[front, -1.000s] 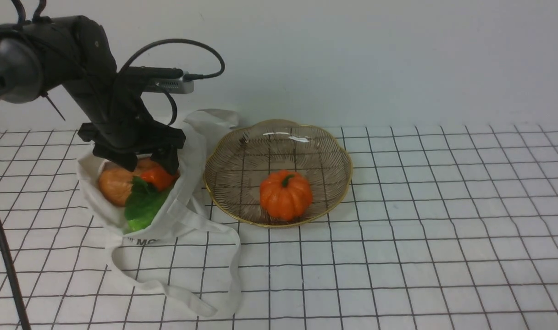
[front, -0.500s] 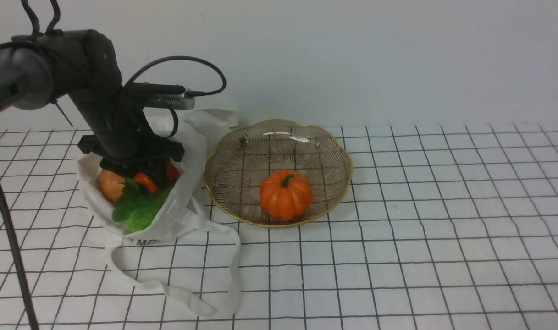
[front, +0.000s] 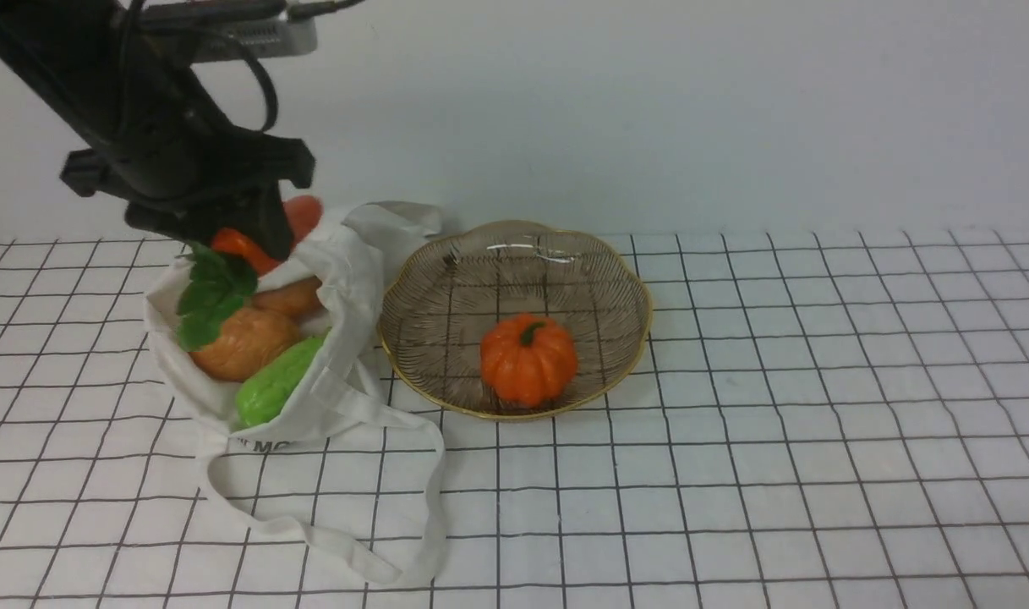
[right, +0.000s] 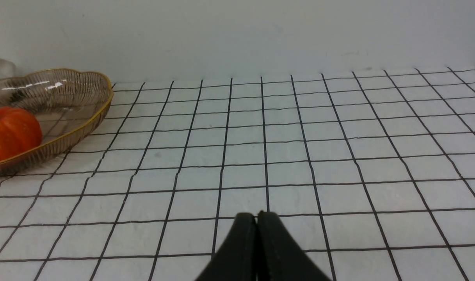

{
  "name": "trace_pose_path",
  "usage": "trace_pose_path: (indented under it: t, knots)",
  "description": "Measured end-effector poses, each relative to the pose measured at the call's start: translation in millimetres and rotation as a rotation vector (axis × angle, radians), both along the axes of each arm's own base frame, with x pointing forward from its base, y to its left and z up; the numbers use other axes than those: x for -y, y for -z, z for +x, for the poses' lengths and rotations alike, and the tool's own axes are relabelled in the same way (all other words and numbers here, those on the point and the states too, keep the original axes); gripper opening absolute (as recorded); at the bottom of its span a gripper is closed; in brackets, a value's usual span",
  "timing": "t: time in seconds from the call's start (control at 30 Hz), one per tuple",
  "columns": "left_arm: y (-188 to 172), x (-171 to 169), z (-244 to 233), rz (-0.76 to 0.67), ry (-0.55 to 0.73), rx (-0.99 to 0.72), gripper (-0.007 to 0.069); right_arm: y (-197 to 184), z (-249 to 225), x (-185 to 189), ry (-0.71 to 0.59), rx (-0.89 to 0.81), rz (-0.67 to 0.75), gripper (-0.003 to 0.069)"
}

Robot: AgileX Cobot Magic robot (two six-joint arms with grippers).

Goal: Take vegetables from bag on white checkered tablecloth place on plate.
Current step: 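Take the carrot out of the bag and place it on the plate with the left gripper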

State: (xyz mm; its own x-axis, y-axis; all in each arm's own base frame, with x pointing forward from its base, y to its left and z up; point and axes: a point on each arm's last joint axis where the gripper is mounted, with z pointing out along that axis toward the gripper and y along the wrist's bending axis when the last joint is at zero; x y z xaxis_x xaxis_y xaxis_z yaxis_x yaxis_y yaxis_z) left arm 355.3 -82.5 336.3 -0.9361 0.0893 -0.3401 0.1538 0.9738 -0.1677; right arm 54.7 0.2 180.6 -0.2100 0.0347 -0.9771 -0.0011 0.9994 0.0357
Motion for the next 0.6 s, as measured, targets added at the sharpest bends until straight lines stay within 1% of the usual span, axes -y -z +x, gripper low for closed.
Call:
trace_pose_path:
  t: [0.07, 0.1, 0.13, 0.2, 0.27, 0.3, 0.37, 0.4, 0.47, 0.53, 0.6]
  knots:
    - [9, 26, 5, -0.021, 0.053, 0.02, 0.0303, 0, 0, 0, 0.0, 0.0, 0.0, -0.0015]
    - [11, 29, 5, -0.023, 0.058, 0.023, 0.0303, 0, 0, 0, 0.0, 0.0, 0.0, -0.0015]
    - [27, 53, 15, -0.035, 0.097, 0.053, 0.0303, 0, 0, 0, 0.0, 0.0, 0.0, -0.0015]
    - [42, 71, 23, -0.037, 0.119, 0.081, 0.0303, 0, 0, 0, 0.0, 0.0, 0.0, -0.0015]
    - [69, 90, 39, -0.026, 0.137, 0.137, 0.0303, 0, 0, 0, 0.0, 0.0, 0.0, -0.0015]
    - [76, 94, 43, -0.023, 0.139, 0.151, 0.0303, 0, 0, 0, 0.0, 0.0, 0.0, -0.0015]
    - [101, 103, 56, -0.015, 0.136, 0.191, 0.0309, 0, 0, 0, 0.0, 0.0, 0.0, -0.0015]
    - [101, 103, 56, -0.015, 0.136, 0.191, 0.0312, 0, 0, 0, 0.0, 0.0, 0.0, -0.0015]
    - [115, 107, 64, -0.013, 0.135, 0.214, 0.0347, 0, 0, 0, 0.0, 0.0, 0.0, -0.0015]
    - [123, 108, 68, -0.015, 0.131, 0.226, 0.0428, 0, 0, 0, 0.0, 0.0, 0.0, -0.0015]
    - [123, 109, 68, -0.017, 0.13, 0.232, 0.0473, 0, 0, 0, 0.0, 0.0, 0.0, -0.0015]
